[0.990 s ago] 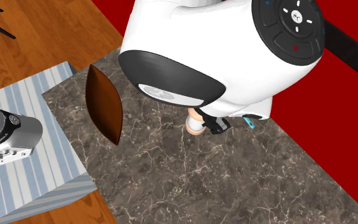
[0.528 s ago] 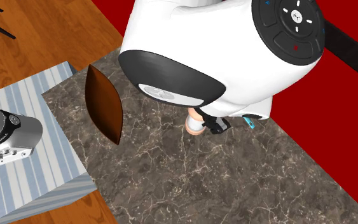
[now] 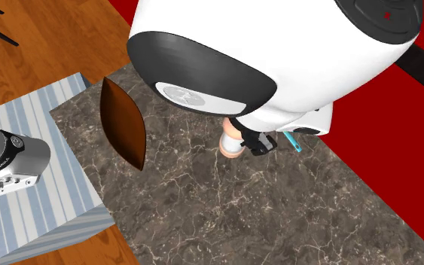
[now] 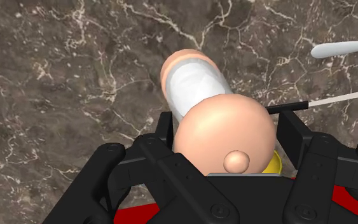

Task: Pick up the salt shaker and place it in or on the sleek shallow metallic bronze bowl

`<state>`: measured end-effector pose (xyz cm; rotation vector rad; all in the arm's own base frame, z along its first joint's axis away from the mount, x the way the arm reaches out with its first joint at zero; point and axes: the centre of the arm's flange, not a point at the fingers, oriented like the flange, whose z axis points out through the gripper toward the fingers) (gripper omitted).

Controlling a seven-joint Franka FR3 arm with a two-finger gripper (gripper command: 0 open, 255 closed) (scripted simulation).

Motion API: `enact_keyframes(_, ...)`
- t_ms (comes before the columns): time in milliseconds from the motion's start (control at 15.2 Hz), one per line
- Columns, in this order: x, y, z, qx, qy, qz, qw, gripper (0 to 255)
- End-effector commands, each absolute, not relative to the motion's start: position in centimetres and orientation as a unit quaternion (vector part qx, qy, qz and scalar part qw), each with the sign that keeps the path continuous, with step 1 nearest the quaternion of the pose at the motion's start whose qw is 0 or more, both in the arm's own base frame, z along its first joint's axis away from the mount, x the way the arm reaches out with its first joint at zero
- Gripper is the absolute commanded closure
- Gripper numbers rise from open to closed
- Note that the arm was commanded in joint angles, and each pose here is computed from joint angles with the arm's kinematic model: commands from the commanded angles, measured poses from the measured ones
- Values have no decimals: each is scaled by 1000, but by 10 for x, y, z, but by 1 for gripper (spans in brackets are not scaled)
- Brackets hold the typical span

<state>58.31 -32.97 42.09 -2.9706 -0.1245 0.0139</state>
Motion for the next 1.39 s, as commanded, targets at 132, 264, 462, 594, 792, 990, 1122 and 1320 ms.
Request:
enact_keyframes(132, 584, -331, 442, -996, -42, 5, 84, 255)
enact_keyframes(264, 584, -331, 452, -996, -42, 5, 84, 255)
enact_keyframes(462, 584, -331, 468, -996, -42, 5, 84, 255)
enact_keyframes(594, 584, -331, 479, -996, -42, 5, 84, 255)
enact_keyframes(792, 584, -331, 495, -996, -42, 5, 84, 255)
enact_keyframes(990, 584, -331, 510, -996, -42, 5, 84, 255)
enact_keyframes(1122, 574, -322, 518, -996, -42, 5, 84, 255)
enact_keyframes(1320, 545, -296, 527, -996, -42, 5, 84, 255)
